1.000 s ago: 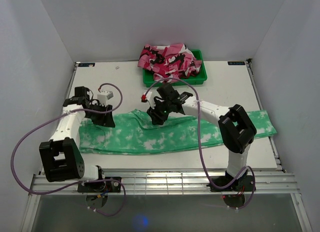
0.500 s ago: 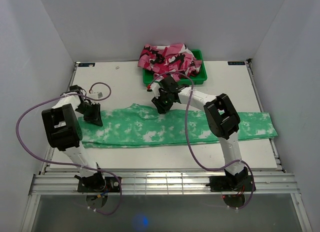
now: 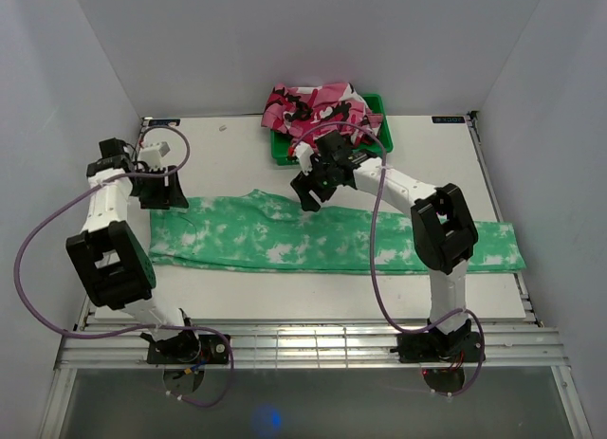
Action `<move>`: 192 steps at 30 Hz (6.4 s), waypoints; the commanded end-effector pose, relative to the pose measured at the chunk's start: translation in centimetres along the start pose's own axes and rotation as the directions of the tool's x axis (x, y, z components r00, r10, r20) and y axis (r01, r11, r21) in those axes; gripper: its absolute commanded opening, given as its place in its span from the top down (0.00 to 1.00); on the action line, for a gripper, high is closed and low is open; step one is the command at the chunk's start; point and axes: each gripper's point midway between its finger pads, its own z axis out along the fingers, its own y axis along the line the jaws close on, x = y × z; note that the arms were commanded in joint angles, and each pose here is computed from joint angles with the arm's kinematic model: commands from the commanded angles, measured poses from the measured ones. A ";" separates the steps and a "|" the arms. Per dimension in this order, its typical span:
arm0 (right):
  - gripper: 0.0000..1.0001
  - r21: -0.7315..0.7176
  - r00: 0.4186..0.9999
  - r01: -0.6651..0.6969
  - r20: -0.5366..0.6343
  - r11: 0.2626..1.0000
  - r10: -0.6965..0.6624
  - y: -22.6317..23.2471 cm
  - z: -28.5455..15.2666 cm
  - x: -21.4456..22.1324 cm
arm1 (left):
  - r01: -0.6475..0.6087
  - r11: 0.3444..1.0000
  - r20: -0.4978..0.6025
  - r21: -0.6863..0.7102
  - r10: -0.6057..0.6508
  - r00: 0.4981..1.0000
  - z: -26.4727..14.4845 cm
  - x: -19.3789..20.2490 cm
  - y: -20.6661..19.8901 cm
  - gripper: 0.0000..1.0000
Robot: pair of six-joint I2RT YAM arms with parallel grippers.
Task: Fold and stack the trousers
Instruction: Fold the trousers
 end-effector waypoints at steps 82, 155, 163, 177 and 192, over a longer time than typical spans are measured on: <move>0.78 -0.004 0.946 -0.153 -0.290 0.988 0.145 0.2 7.1 10.5 | 0.285 0.910 -0.042 -0.303 -0.311 0.949 -5.2 13.8 9.8 1.00; 0.06 0.295 0.718 -0.691 0.179 0.660 0.672 -14.2 -26.5 22.8 | 0.136 0.980 0.056 -0.146 -0.129 0.990 4.3 6.3 5.7 0.07; 0.11 0.501 0.609 -0.729 0.163 0.466 0.776 -16.2 -30.7 33.9 | 0.213 0.932 -0.034 -0.292 -0.233 0.972 4.9 10.4 9.7 0.14; 0.32 0.396 0.464 -0.832 0.110 0.390 0.879 -12.6 -25.3 39.9 | 0.181 0.949 0.017 -0.260 -0.182 0.983 2.8 9.4 8.8 0.14; 0.92 0.195 0.436 -0.895 0.189 0.402 0.880 -11.6 -25.5 34.8 | 0.194 0.950 0.031 -0.244 -0.193 0.981 2.9 8.7 8.5 0.14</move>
